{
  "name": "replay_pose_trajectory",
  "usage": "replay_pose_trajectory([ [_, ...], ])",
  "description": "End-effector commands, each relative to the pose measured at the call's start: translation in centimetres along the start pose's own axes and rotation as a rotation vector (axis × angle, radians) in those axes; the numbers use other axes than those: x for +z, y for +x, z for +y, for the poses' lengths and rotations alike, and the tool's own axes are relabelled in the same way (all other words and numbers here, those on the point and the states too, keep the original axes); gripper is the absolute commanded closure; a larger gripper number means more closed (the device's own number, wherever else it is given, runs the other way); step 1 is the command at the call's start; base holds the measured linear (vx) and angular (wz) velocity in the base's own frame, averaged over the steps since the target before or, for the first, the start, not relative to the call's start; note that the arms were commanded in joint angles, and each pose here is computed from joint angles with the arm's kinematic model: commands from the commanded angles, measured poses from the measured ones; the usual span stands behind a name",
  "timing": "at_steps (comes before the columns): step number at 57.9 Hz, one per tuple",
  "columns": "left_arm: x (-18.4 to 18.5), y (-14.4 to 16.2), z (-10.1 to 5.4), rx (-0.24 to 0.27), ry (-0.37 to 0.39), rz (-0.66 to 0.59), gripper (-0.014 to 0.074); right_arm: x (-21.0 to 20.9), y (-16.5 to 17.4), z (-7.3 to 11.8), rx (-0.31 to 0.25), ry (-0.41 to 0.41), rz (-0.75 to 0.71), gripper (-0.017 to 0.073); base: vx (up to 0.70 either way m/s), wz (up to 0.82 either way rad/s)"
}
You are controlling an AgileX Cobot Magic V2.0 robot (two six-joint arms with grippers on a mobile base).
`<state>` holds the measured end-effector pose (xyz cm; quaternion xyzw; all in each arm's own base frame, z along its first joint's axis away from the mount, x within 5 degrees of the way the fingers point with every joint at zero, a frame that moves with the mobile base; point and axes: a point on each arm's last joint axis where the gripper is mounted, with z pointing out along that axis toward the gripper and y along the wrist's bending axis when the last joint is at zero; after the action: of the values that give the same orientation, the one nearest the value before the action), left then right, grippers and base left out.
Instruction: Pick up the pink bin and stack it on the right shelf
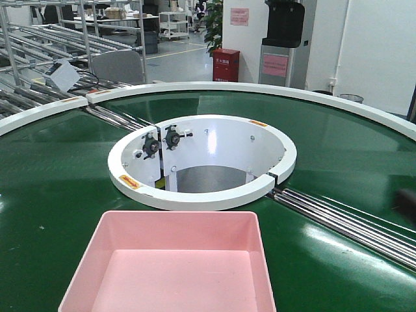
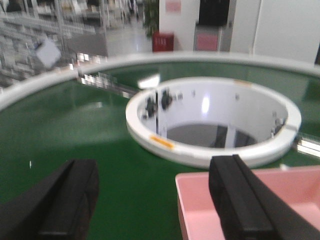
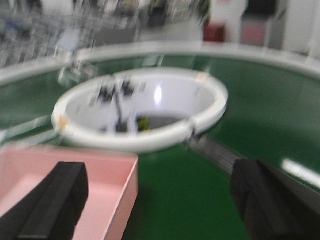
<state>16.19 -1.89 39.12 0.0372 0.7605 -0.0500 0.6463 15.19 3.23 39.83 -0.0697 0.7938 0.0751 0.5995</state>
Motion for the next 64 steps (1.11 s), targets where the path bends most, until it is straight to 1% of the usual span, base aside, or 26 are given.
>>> replay_pose_trajectory([
  [1, 0.9, -2.5, -0.3, -0.003, 0.020, 0.026, 0.0010, 2.0, -2.7, 1.1, -0.047, -0.047, 0.057, -0.0006, 0.00, 0.00],
  [6, 3.5, -3.4, -1.3, -0.026, 0.077, 0.181, 0.0010, 6.0, -4.0, 2.9, -0.051, -0.103, 0.187, 0.0028, 0.00, 0.00],
  [10, 6.1, -3.3, -2.0, -0.050, 0.112, 0.278, 0.0010, 9.5, -4.2, 4.1, -0.013, -0.109, 0.275, 0.0041, 0.00, 0.00],
  [11, 6.8, -3.2, -2.3, -0.057, 0.125, 0.298, 0.0010, 10.7, -4.3, 4.4, 0.006, -0.105, 0.308, 0.0041, 0.00, 0.00],
  [13, 8.1, -2.9, -2.6, -0.063, 0.139, 0.327, 0.0010, 12.2, -4.4, 4.7, 0.024, -0.096, 0.348, 0.0041, 0.00, 0.00],
  [16, 10.4, -2.0, -3.2, -0.056, 0.160, 0.382, 0.0010, 14.6, -4.0, 5.0, 0.034, -0.072, 0.418, 0.0041, 0.00, 0.00],
  [22, 14.1, -0.1, -3.9, -0.049, 0.176, 0.471, 0.0010, 19.0, -2.3, 5.5, 0.040, -0.037, 0.552, 0.0041, 0.00, 0.00],
  [29, 17.7, 2.1, -4.1, -0.048, 0.166, 0.548, 0.0010, 22.9, -0.2, 6.0, 0.039, -0.025, 0.661, 0.0041, 0.00, 0.00],
  [33, 19.4, 3.6, -4.2, -0.047, 0.161, 0.596, 0.0010, 24.3, 0.9, 6.2, 0.048, -0.018, 0.696, 0.0041, 0.00, 0.00],
  [39, 21.5, 6.0, -4.1, -0.066, 0.144, 0.659, 0.0010, 25.9, 2.5, 6.3, 0.068, 0.002, 0.739, 0.0041, 0.00, 0.00],
  [42, 22.3, 7.1, -4.1, -0.073, 0.138, 0.683, 0.0010, 26.3, 3.0, 6.3, 0.065, 0.004, 0.748, 0.0041, 0.00, 0.00],
  [51, 23.9, 9.6, -4.1, -0.069, 0.127, 0.750, 0.0013, 27.6, 4.5, 6.4, 0.064, 0.013, 0.781, 0.0041, 0.00, 0.00],
  [58, 24.8, 11.4, -4.1, -0.071, 0.123, 0.798, 0.0053, 28.6, 5.8, 6.5, 0.063, 0.018, 0.813, 0.0047, 0.00, 0.00],
  [64, 25.2, 12.2, -4.2, -0.082, 0.122, 0.816, 0.0129, 29.4, 7.0, 6.5, 0.063, 0.021, 0.840, 0.0092, 0.00, 0.00],
])
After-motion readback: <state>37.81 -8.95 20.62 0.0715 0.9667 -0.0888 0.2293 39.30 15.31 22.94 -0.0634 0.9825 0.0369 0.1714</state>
